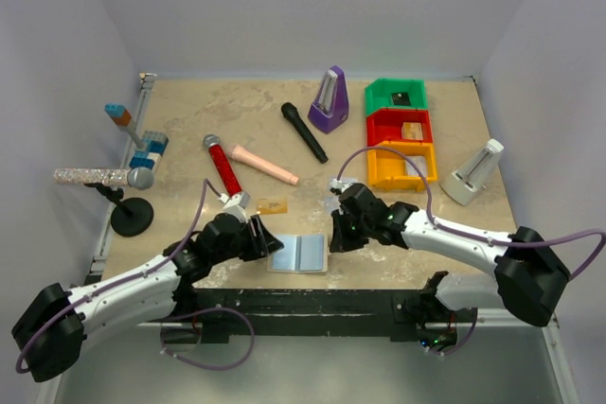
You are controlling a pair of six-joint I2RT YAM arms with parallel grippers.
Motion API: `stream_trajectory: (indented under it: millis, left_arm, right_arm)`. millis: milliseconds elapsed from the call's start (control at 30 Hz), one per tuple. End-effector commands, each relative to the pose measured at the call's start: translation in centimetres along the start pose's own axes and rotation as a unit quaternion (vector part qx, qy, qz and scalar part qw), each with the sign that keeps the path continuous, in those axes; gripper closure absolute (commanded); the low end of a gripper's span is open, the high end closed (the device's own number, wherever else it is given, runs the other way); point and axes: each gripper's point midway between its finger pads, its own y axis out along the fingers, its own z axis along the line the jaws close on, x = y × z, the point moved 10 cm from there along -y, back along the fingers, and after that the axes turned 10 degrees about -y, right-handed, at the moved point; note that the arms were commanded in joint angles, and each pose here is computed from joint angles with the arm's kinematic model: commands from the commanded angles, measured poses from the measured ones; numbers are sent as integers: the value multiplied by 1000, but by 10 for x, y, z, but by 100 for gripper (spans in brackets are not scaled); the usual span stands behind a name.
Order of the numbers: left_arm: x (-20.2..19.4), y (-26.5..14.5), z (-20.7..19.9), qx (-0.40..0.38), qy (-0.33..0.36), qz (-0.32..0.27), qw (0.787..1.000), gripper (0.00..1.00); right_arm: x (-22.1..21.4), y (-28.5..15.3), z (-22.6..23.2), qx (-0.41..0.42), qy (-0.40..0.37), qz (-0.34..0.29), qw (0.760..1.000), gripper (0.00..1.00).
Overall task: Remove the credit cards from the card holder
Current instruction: Remove the credit card from the card holder.
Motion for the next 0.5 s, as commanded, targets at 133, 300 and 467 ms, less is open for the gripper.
stream_trajectory:
  millis: [133,300,467]
  left_arm:
    - [-2,6,-4,-3,-1,6,1000,49]
    - [-3,6,-3,-2,0,4,1000,49]
    - [-2,1,-24,-46,21,-2,999,49]
  right_arm:
    - [5,-7,12,40,6,-23,999,100]
    - [3,-8,12,41,6,-22,999,100]
    - [3,-7,16,54,8,-26,998,100]
